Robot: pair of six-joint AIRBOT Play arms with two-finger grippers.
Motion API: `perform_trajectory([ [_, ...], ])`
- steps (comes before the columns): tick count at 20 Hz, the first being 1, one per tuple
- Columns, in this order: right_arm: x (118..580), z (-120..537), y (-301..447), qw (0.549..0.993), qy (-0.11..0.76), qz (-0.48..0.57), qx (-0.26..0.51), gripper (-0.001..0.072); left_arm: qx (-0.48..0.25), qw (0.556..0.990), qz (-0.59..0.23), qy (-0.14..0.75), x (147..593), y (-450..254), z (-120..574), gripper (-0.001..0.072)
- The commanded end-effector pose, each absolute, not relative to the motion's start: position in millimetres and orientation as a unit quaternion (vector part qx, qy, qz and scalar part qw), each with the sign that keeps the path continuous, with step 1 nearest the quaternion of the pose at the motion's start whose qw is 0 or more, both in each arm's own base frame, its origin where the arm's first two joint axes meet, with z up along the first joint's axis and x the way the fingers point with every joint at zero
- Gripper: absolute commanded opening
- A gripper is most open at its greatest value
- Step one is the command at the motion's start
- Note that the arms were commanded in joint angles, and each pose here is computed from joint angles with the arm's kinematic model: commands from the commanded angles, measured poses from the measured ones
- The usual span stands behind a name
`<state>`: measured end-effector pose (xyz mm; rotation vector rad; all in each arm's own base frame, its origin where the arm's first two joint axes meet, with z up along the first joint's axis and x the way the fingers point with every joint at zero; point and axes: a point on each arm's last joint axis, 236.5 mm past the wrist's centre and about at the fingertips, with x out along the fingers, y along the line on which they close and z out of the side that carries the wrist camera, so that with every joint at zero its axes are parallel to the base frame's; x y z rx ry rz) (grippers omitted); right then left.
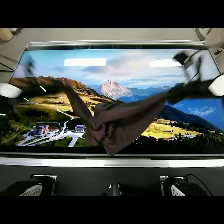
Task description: Fold the shirts.
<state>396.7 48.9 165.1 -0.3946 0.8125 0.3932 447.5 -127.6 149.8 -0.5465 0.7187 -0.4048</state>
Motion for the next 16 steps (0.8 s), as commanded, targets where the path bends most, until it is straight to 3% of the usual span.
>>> perform_trajectory([
  [1,397.0,346.5,17.2,0.941,0.196,0.085,-0.264,0.0021,-0.186,0.959,-0.208,0.044,405.7,-84.8,412.6,0.0039],
  [4,324.8,489.0,2.8,0.958,0.031,0.012,-0.285,0.0021,-0.138,0.954,-0.185,-0.193,280.1,-59.8,585.8,0.0039],
  [7,257.3,543.1,0.3,0.957,-0.050,-0.015,-0.285,0.0021,-0.110,0.936,-0.185,-0.279,190.4,-66.1,632.6,0.0040],
  [11,222.4,556.1,-3.3,0.955,-0.074,-0.029,-0.287,0.0021,-0.113,0.935,-0.188,-0.278,166.6,-71.0,631.1,0.0039],
  [16,233.2,544.2,-7.2,0.955,-0.047,-0.030,-0.291,0.0021,-0.135,0.928,-0.156,-0.311,186.0,-47.5,644.7,0.0039],
])
